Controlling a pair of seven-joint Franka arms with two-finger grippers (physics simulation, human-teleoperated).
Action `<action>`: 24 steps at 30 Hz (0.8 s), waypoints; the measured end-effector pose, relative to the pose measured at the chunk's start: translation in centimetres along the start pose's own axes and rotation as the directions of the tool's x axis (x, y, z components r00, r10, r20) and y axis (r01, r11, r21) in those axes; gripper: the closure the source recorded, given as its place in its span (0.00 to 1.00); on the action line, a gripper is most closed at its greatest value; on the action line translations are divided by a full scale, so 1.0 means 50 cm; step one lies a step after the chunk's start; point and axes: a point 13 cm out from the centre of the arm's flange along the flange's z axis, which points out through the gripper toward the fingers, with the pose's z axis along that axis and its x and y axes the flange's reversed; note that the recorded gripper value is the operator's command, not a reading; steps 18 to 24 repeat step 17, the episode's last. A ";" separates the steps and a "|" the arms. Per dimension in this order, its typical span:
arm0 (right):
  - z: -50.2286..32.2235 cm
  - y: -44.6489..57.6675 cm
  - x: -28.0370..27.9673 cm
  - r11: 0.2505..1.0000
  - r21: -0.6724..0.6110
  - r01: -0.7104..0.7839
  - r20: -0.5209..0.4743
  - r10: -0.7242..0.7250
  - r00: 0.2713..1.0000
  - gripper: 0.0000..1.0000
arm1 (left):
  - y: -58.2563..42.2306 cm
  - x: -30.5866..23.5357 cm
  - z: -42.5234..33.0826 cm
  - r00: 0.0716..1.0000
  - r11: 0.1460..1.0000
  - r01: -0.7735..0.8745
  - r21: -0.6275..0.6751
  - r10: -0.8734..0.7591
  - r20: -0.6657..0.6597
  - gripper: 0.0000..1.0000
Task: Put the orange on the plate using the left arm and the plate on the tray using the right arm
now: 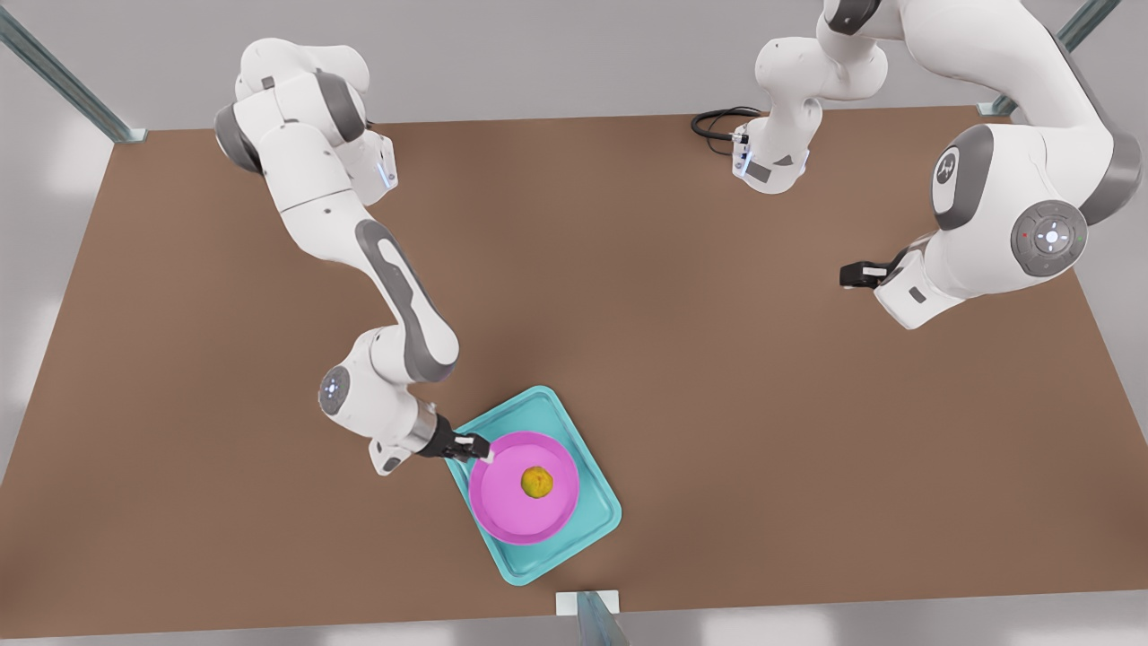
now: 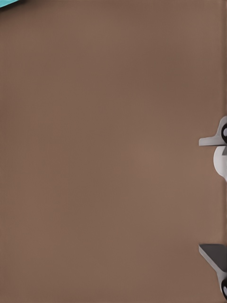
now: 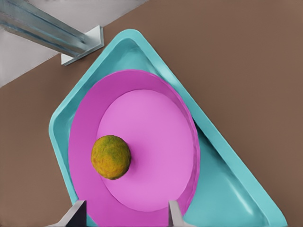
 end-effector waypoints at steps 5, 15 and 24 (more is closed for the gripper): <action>-0.384 -0.064 -0.104 0.983 0.150 0.105 0.032 -0.111 0.993 0.00 | 0.001 0.000 0.001 1.000 1.000 0.000 -0.002 0.000 -0.001 0.00; -0.983 -0.296 0.054 0.794 0.592 0.137 -0.121 -0.081 0.989 0.00 | -0.003 0.002 0.006 1.000 1.000 -0.002 -0.005 0.002 -0.013 0.00; -0.980 -0.304 0.078 0.783 0.604 0.147 -0.165 -0.057 0.985 0.00 | -0.003 0.003 0.006 1.000 1.000 -0.001 -0.004 0.001 -0.014 0.00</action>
